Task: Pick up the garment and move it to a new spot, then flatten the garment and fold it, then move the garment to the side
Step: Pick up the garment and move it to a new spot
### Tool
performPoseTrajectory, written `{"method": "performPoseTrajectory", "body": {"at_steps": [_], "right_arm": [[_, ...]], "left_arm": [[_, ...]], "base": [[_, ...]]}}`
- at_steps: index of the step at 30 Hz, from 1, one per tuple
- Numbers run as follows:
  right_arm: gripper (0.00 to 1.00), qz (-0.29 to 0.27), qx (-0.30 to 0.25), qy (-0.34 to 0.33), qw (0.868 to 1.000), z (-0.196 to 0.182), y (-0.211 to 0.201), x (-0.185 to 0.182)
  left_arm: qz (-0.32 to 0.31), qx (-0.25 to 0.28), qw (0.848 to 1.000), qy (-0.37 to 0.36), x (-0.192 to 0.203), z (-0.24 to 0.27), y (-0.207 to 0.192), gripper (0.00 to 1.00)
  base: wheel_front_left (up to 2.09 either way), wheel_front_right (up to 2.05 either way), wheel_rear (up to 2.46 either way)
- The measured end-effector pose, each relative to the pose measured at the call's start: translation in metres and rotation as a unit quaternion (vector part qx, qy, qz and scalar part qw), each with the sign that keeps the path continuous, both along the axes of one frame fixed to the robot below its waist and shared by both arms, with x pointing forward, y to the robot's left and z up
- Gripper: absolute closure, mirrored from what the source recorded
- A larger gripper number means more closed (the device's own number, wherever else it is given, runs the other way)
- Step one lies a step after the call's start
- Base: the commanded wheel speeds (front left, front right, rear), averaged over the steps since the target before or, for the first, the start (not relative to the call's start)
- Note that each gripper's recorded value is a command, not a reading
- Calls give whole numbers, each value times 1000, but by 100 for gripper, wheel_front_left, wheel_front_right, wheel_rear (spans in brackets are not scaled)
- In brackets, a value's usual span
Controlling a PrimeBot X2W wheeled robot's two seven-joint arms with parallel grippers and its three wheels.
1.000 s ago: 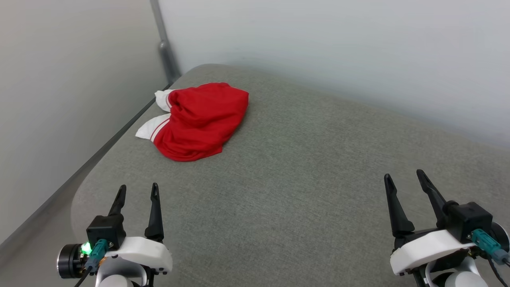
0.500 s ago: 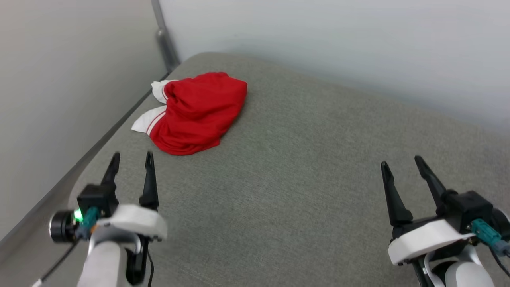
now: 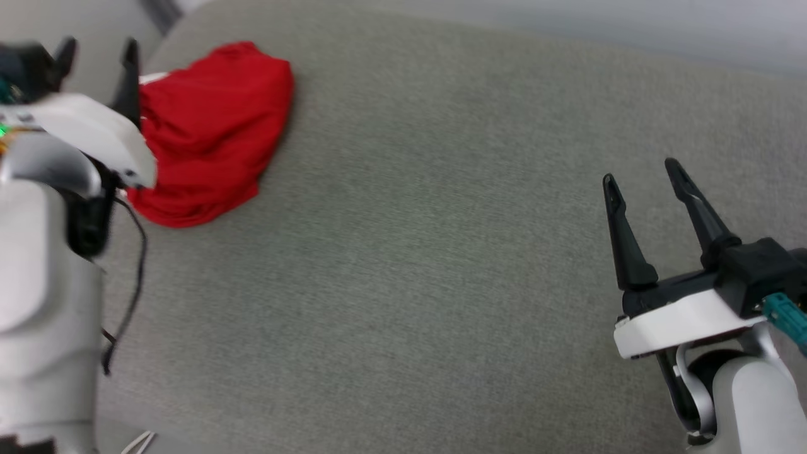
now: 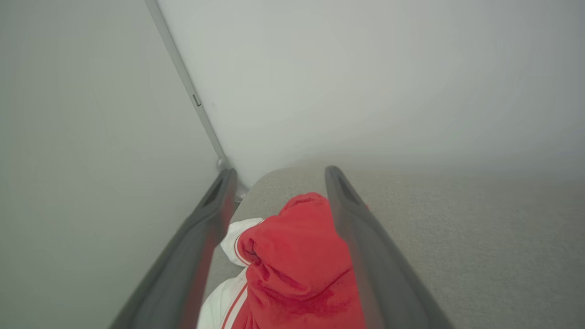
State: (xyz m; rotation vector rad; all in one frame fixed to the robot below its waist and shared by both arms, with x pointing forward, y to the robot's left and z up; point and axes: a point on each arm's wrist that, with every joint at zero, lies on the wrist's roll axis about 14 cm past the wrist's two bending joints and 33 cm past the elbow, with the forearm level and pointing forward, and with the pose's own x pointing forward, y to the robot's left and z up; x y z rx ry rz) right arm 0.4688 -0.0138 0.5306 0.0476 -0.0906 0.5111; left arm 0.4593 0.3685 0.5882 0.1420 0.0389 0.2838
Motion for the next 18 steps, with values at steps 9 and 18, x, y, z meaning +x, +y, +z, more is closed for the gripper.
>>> {"method": "performPoseTrajectory", "body": {"at_steps": [9,18], "right_arm": [[0,-53,-8,19,998,-30,-39,28],[0,-91,-26,61,994,-76,-69,40]], "left_arm": [[24,-73,965,251,56,-83,31,0],[45,-202,871,445,40,-201,20,0]], "base": [[0,0,0],[0,0,0]]}}
